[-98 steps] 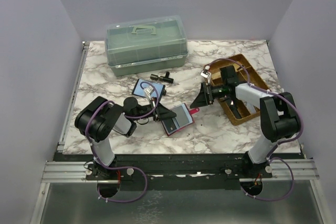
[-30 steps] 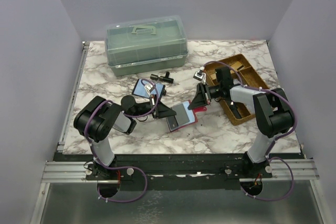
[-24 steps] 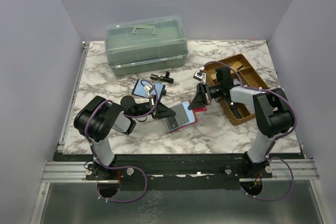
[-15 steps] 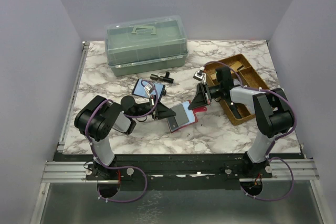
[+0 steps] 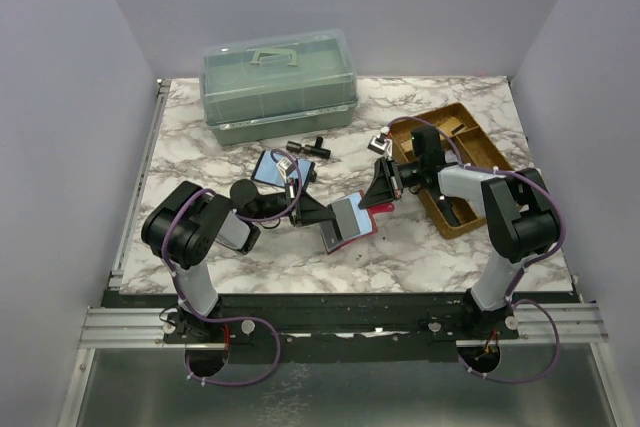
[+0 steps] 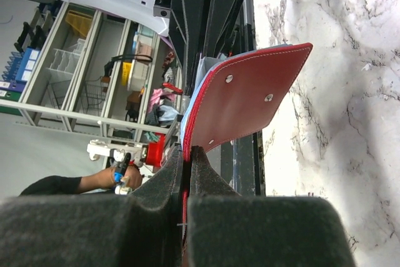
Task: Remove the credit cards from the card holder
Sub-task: Remove the credit card from the card holder, then place the credit card in the storage box.
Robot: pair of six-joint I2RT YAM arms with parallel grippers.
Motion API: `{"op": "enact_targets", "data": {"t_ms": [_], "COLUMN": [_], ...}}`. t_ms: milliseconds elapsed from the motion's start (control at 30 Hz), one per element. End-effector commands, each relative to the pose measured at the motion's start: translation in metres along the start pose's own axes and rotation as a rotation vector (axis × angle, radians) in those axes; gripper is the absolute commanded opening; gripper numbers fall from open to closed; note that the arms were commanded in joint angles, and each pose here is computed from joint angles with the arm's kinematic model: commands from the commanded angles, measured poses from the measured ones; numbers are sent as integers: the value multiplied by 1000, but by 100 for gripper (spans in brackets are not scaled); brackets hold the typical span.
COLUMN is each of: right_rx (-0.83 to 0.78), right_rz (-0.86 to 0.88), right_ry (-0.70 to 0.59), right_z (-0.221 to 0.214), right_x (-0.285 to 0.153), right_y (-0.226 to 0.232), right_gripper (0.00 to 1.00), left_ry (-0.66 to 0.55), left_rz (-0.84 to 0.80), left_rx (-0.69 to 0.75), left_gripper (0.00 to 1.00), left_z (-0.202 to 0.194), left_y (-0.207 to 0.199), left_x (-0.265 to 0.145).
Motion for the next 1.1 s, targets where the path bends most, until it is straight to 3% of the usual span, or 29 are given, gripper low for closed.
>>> {"op": "enact_targets", "data": {"t_ms": [0, 533, 1000, 1067], "right_rx": [-19, -23, 18, 2], "right_rz": [32, -54, -548, -639], "right_ry": [17, -44, -125, -124], "right_z": [-3, 3, 12, 15], "right_x": [-3, -7, -27, -35], "right_y": [8, -9, -85, -94], "right_gripper": [0, 0, 0, 4], "left_ry": [15, -22, -147, -148], "left_rz": [-89, -10, 39, 46], "left_rx": [134, 67, 89, 97], "left_gripper": [0, 0, 0, 0], "left_z": [0, -9, 6, 9], "left_y": [-16, 6, -7, -11], "left_x": [-2, -25, -48, -48]}}
Point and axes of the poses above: each gripper's point midway between its finger pads, its own x axis out along the fingers, its own y axis along the line the jaws close on, z = x × y, the point moved 4 cm from there along -x, back along the fingers, and after that the axes turned 8 degrees about x, right-handed, at the moved point
